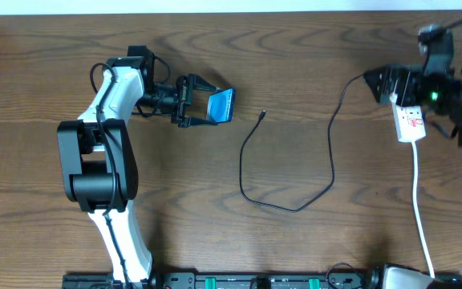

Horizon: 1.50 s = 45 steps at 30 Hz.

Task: Plug charger to phone and switch on socket
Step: 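Move the right gripper up and left toward the held phone, then grasp the phone's side edge with the right gripper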

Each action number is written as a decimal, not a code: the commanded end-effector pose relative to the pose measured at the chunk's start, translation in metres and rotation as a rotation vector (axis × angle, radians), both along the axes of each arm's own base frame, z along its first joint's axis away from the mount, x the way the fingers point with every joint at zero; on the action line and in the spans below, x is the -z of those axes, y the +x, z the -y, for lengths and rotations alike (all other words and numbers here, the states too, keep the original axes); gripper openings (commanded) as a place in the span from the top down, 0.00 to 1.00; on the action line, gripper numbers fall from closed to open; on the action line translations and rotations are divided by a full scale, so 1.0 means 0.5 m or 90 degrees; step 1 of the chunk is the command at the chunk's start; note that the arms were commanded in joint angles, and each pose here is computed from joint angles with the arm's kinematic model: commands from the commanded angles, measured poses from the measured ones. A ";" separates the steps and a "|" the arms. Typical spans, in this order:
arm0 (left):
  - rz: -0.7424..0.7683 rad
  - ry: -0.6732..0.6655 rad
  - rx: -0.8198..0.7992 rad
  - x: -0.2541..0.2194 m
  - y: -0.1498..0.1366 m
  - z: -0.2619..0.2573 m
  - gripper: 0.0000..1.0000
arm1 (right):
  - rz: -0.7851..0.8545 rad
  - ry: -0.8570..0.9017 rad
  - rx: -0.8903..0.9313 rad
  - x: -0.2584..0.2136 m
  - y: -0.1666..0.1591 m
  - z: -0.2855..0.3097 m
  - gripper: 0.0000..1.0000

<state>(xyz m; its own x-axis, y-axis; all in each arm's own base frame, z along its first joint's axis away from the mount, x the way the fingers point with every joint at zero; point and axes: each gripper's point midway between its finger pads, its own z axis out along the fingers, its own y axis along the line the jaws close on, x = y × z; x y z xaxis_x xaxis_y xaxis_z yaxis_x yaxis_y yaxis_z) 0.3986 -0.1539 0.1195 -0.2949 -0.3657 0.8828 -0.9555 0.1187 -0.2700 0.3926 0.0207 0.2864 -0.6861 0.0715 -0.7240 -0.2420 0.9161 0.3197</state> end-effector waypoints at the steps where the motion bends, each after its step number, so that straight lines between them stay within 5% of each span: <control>1: 0.019 -0.005 -0.013 -0.051 0.011 -0.001 0.43 | 0.048 0.011 -0.032 -0.054 0.023 -0.021 0.01; 11: -0.055 0.175 -0.037 0.032 0.004 -0.013 0.43 | 0.122 0.075 -0.104 -0.105 0.044 -0.072 0.02; 18: -0.022 0.276 -0.035 0.071 0.017 -0.004 0.43 | 0.013 0.134 -0.080 -0.022 0.085 -0.134 0.17; 32: 0.024 0.298 -0.049 0.076 0.049 0.024 0.43 | -0.288 0.250 -0.045 0.223 0.112 -0.314 0.30; 45: 0.011 0.297 -0.060 0.076 0.050 0.024 0.44 | -0.375 0.268 -0.065 0.328 0.098 -0.452 0.38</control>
<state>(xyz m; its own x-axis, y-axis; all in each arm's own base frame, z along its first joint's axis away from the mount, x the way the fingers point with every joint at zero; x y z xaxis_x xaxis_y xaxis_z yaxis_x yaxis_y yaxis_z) 0.4133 -0.1636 0.0532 -0.2209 -0.7579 0.6138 -0.9750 0.1570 -0.1571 0.4426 0.2328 0.1212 -0.9679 0.1737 -0.1816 -0.0131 0.6868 0.7267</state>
